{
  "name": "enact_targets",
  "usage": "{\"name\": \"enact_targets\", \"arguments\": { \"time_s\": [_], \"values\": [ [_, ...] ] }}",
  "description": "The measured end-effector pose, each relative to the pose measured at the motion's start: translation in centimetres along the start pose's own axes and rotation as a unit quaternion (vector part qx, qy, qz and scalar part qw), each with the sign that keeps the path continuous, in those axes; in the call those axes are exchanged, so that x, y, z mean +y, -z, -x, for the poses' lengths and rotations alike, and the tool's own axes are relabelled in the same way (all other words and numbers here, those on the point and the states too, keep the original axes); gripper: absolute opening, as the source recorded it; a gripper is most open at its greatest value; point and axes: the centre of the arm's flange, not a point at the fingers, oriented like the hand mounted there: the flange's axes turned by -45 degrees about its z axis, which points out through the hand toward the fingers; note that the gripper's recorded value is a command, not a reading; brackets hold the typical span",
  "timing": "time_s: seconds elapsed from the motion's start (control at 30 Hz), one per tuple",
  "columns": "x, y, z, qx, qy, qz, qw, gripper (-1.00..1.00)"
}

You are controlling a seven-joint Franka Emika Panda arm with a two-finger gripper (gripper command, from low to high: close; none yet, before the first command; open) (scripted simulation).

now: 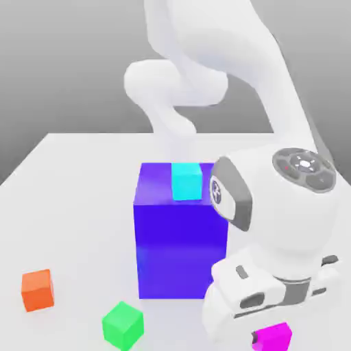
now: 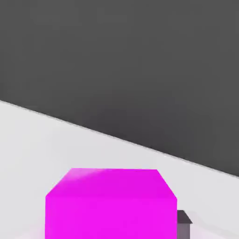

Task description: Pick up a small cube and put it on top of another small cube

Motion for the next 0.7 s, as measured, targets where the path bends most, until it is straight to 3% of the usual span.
{"name": "enact_targets", "arguments": {
  "time_s": [0.47,0.7],
  "values": [
    [8.2,-0.7,2.1,-0.032,0.226,-0.035,0.973,-1.0],
    [10.8,0.2,4.7,-0.013,0.363,-0.043,0.931,-1.0]
  ]
}}
